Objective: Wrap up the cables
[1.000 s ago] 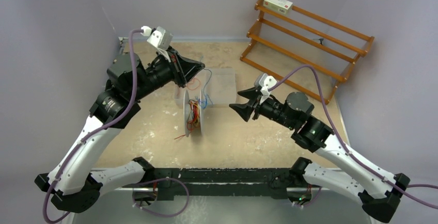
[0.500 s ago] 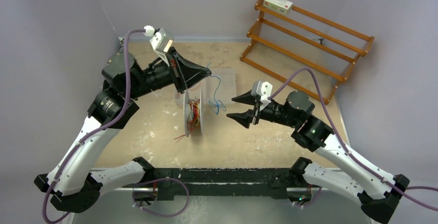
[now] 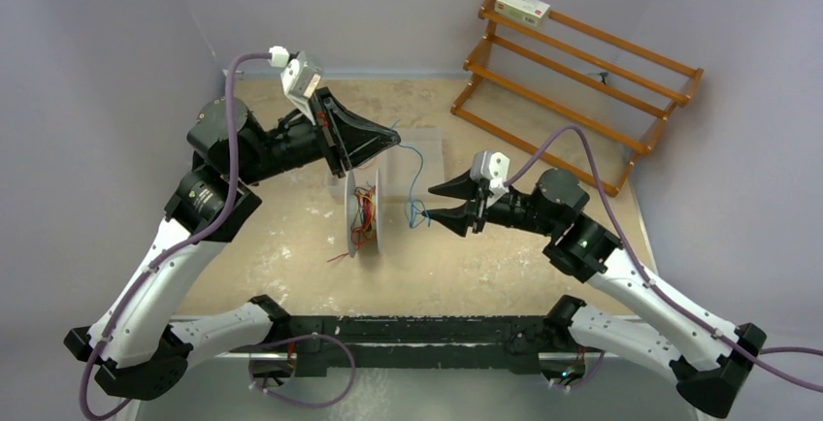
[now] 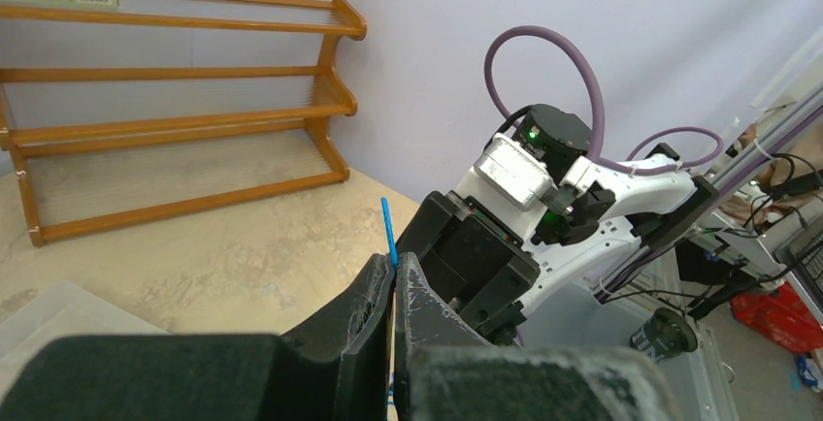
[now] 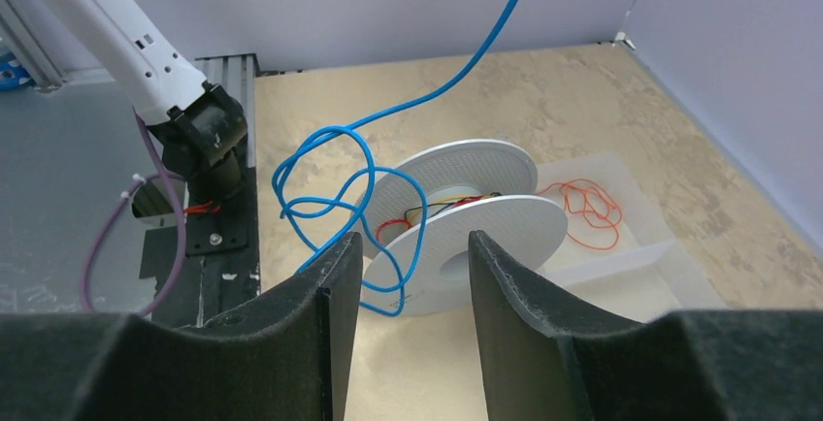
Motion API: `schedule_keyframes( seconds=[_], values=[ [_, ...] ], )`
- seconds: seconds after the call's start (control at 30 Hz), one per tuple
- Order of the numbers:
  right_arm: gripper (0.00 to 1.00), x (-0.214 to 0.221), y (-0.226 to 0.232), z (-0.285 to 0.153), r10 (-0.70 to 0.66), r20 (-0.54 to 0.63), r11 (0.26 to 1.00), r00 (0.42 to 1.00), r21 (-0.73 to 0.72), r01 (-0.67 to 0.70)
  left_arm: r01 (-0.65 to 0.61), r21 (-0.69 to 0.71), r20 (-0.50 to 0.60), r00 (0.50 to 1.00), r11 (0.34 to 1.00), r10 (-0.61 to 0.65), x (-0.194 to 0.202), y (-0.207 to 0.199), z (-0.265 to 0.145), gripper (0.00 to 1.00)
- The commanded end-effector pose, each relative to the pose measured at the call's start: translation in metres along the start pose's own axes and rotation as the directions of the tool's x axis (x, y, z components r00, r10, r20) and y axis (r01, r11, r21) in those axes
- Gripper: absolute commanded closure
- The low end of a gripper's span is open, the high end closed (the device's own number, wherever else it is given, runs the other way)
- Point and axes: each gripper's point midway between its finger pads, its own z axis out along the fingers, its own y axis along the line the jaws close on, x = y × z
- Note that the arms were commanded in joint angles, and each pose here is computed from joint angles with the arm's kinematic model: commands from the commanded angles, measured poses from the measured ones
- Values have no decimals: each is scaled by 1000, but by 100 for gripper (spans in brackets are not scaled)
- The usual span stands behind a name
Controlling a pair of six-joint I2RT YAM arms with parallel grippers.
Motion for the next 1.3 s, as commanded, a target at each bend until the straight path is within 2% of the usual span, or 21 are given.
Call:
schedule_keyframes(
  seconds=[0.0, 0.23, 0.43, 1.07, 1.27],
  values=[
    [55, -28, 5, -1, -25, 75, 999, 997, -35, 27, -35, 52, 63, 998, 998, 32, -21, -16, -1, 100],
    [59, -40, 7, -8, -36, 98, 999, 994, -29, 39, -37, 56, 58, 998, 998, 34, -19, -14, 1, 100],
    [61, -49, -3, -14, -56, 113, 998, 992, 42, 52, -39, 59, 51, 998, 998, 36, -17, -15, 0, 100],
    [65, -38, 4, 17, -12, 79, 996, 997, -91, 19, -35, 51, 50, 998, 998, 33, -15, -12, 0, 100],
    [65, -43, 4, 18, -16, 90, 995, 996, -94, 24, -37, 35, 41, 999, 999, 35, -12, -7, 1, 100]
  ],
)
